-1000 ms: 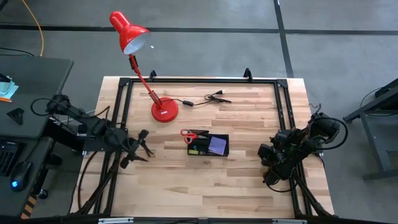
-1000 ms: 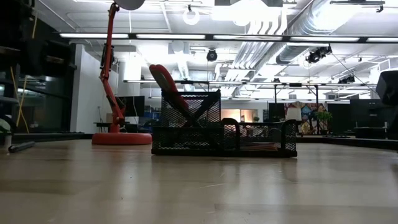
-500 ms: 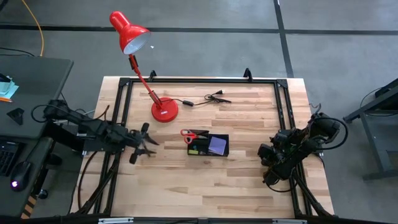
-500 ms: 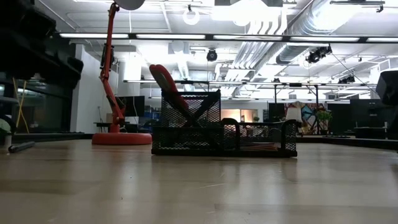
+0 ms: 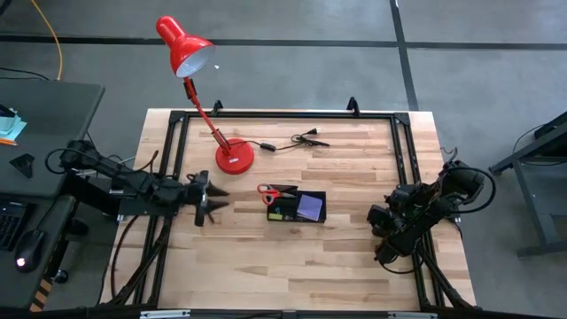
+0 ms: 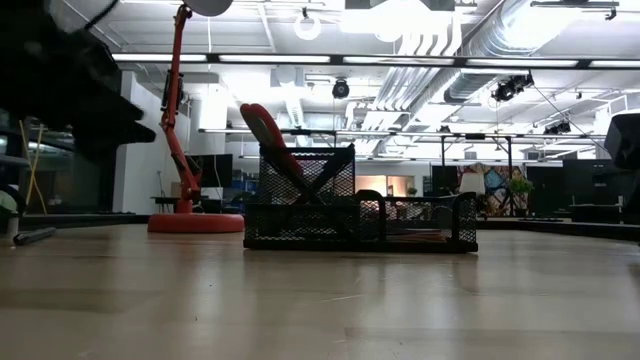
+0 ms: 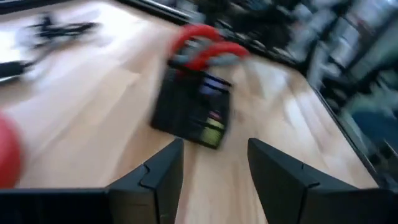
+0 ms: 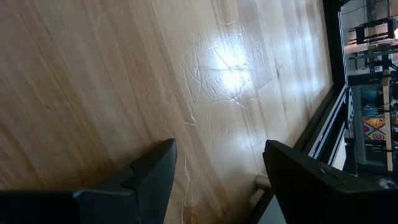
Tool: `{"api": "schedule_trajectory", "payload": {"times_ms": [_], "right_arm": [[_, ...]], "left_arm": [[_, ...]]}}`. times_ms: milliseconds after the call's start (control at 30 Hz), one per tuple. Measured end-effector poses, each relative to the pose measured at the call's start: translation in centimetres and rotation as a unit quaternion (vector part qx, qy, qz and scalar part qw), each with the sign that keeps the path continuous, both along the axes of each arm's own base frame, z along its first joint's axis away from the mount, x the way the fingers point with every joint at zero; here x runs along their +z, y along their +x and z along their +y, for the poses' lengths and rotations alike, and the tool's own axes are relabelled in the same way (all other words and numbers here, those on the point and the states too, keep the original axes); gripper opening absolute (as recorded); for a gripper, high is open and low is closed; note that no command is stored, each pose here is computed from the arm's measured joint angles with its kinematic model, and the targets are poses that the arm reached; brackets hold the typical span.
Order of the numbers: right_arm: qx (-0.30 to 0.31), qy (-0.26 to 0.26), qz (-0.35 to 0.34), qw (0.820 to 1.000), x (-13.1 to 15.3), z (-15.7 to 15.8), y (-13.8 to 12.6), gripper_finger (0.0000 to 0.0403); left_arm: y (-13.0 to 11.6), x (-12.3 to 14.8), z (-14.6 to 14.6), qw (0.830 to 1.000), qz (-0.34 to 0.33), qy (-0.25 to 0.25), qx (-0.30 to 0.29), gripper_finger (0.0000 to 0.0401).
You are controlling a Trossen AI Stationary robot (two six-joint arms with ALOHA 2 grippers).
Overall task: Pick and place office supplies into organizer
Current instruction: Put the black pen into the black desk organizer
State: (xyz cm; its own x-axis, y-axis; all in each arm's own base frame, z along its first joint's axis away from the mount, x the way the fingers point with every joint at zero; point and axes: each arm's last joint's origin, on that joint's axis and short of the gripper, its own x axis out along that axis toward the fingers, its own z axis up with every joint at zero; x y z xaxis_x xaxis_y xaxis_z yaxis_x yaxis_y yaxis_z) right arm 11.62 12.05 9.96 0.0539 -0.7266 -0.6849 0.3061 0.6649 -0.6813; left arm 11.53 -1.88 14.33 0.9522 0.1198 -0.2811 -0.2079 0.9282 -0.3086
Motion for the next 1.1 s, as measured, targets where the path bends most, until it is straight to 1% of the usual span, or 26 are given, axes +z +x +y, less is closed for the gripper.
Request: {"api": "schedule_trajectory", "payload": {"times_ms": [33, 100, 200, 267, 333, 467, 567, 633, 700, 767, 867, 933, 1033, 1067, 1100], "right_arm": [[0.0, 0.0, 0.0, 1.0, 0.0, 0.0, 0.0, 0.0236], [0.0, 0.0, 0.0, 1.0, 0.0, 0.0, 0.0, 0.0236], [0.0, 0.0, 0.0, 1.0, 0.0, 0.0, 0.0, 0.0236], [0.0, 0.0, 0.0, 1.0, 0.0, 0.0, 0.0, 0.0236], [0.0, 0.0, 0.0, 1.0, 0.0, 0.0, 0.0, 0.0236], [0.0, 0.0, 0.0, 1.0, 0.0, 0.0, 0.0, 0.0236], [0.0, 0.0, 0.0, 1.0, 0.0, 0.0, 0.0, 0.0236], [0.0, 0.0, 0.0, 1.0, 0.0, 0.0, 0.0, 0.0236], [0.0, 0.0, 0.0, 1.0, 0.0, 0.0, 0.0, 0.0236], [0.0, 0.0, 0.0, 1.0, 0.0, 0.0, 0.0, 0.0236], [0.0, 0.0, 0.0, 1.0, 0.0, 0.0, 0.0, 0.0236], [0.0, 0.0, 0.0, 1.0, 0.0, 0.0, 0.0, 0.0236], [0.0, 0.0, 0.0, 1.0, 0.0, 0.0, 0.0, 0.0236], [0.0, 0.0, 0.0, 1.0, 0.0, 0.0, 0.0, 0.0236], [0.0, 0.001, 0.0, 1.0, 0.0, 0.0, 0.0, 0.0236]], "left_arm": [[0.0, 0.1, 0.1, 0.999, -0.007, -0.015, 0.028, 0.0166], [0.0, 0.4, 0.5, 0.992, -0.04, -0.055, 0.11, 0.0166], [-0.2, 0.1, 0.9, 0.967, -0.065, -0.115, 0.217, 0.0166], [-0.4, -0.5, 0.8, 0.955, -0.059, -0.127, 0.261, 0.0166], [-0.3, -0.9, 0.7, 0.941, -0.071, -0.143, 0.3, 0.0166], [0.3, -1.0, 0.3, 0.919, -0.089, -0.144, 0.355, 0.0166], [1.7, 0.1, -0.3, 0.915, -0.086, -0.126, 0.375, 0.0166], [3.0, 0.8, -0.7, 0.914, -0.072, -0.113, 0.383, 0.0166], [4.3, 0.9, -1.2, 0.91, -0.047, -0.102, 0.399, 0.0166], [5.9, 0.8, -1.8, 0.901, -0.026, -0.103, 0.42, 0.0166], [7.5, 0.1, -2.4, 0.875, 0.008, -0.109, 0.471, 0.0166], [8.3, -0.2, -2.9, 0.851, 0.024, -0.13, 0.508, 0.0166], [9.2, -0.3, -4.1, 0.808, 0.047, -0.157, 0.566, 0.0166], [9.6, -0.2, -4.7, 0.795, 0.056, -0.163, 0.582, 0.0166], [9.8, 0.0, -5.2, 0.785, 0.061, -0.162, 0.594, 0.0166]]}}
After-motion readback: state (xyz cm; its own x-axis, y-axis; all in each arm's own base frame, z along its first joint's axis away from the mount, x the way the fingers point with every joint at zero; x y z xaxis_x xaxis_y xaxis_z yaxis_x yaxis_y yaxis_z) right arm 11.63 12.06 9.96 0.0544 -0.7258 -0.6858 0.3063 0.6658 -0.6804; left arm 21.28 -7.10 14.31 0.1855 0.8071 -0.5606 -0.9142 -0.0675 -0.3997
